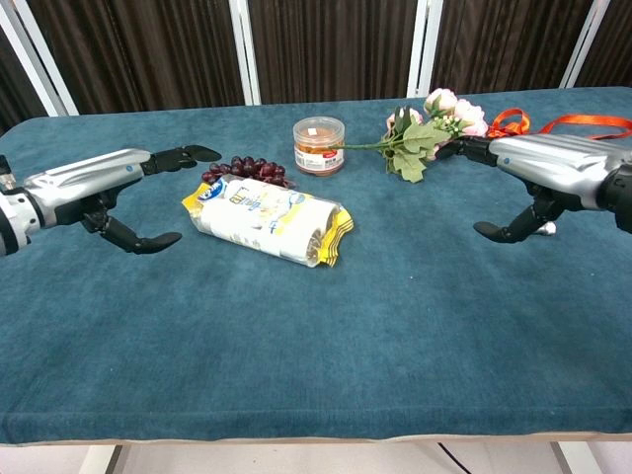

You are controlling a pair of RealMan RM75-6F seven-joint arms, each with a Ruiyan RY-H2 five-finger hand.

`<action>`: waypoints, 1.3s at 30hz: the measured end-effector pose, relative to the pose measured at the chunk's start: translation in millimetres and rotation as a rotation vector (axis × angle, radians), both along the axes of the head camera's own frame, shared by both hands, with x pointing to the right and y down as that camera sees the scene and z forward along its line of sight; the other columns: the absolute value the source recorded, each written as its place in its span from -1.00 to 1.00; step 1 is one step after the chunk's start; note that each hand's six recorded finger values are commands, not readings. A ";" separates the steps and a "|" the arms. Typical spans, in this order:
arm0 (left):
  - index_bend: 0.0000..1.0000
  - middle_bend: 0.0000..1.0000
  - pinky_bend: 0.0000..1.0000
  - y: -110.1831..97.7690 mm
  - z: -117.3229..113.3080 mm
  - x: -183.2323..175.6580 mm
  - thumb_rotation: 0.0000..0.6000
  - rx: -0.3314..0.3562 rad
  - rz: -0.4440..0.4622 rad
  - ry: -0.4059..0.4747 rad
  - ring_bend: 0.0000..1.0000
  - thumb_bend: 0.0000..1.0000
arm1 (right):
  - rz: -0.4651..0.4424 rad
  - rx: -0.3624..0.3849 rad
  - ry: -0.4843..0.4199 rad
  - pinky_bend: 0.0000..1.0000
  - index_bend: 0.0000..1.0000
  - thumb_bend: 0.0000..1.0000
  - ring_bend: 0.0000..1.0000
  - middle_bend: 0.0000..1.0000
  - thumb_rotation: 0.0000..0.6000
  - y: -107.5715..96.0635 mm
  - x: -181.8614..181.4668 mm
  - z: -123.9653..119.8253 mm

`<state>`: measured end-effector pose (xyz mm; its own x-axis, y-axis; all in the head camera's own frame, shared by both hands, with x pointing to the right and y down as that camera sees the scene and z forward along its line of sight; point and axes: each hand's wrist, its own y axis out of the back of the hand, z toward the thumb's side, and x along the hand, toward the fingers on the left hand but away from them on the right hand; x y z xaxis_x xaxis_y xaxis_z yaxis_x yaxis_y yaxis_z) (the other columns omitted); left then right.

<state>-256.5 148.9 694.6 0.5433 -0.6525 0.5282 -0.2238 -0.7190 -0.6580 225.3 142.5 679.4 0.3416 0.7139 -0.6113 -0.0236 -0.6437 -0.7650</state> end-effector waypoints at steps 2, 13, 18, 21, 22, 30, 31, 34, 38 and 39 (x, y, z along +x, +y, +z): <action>-1.00 -1.00 -1.00 -0.6 -1.2 -2.3 1.00 0.003 -0.003 -0.010 -1.00 -0.22 | 0.004 -0.002 0.002 -1.00 -1.00 -0.29 -1.00 -1.00 1.00 -1.4 1.2 -0.8; -1.00 -1.00 -1.00 16.1 -33.5 -49.0 1.00 0.091 -0.008 -0.089 -1.00 -0.22 | 0.018 0.030 0.116 -1.00 -0.94 -0.29 -1.00 -1.00 1.00 -12.2 37.9 -2.1; -1.00 -1.00 -1.00 44.5 -52.3 -90.3 1.00 0.128 -0.033 -0.146 -1.00 -0.22 | 0.027 0.032 0.190 -1.00 -0.65 -0.29 -1.00 -1.00 1.00 -14.8 62.4 6.1; -1.00 -1.00 -1.00 66.0 -59.0 -114.6 1.00 0.135 -0.052 -0.176 -1.00 -0.22 | 0.033 0.026 0.228 -1.00 -0.52 -0.29 -1.00 -1.00 1.00 -15.0 74.9 15.3; -1.00 -1.00 -1.00 71.9 -59.4 -121.8 1.00 0.135 -0.052 -0.186 -1.00 -0.22 | 0.035 0.022 0.239 -1.00 -0.46 -0.29 -1.00 -1.00 1.00 -14.9 78.0 19.8; -1.00 -1.00 -1.00 85.0 -50.0 -141.0 1.00 0.153 -0.029 -0.237 -1.00 -0.22 | 0.055 0.010 0.251 -1.00 -0.23 -0.29 -1.00 -1.00 1.00 -14.2 80.4 50.7; -1.00 -1.00 -1.00 86.1 -49.1 -141.9 1.00 0.152 -0.030 -0.238 -1.00 -0.22 | 0.056 0.011 0.248 -1.00 -0.22 -0.29 -1.00 -1.00 1.00 -14.3 79.0 53.8; -1.00 -1.00 -1.00 87.6 -47.6 -144.1 1.00 0.146 -0.035 -0.236 -1.00 -0.22 | 0.059 0.006 0.237 -1.00 -0.19 -0.29 -1.00 -1.00 1.00 -14.8 74.1 60.0; -1.00 -1.00 -1.00 89.1 -46.5 -146.2 1.00 0.142 -0.038 -0.238 -1.00 -0.22 | 0.053 0.002 0.236 -1.00 -0.15 -0.29 -1.00 -1.00 1.00 -14.3 68.9 65.2; -1.00 -1.00 -1.00 89.3 -46.4 -146.6 1.00 0.141 -0.039 -0.239 -1.00 -0.22 | 0.051 0.001 0.237 -1.00 -0.14 -0.29 -1.00 -1.00 1.00 -13.9 67.9 66.3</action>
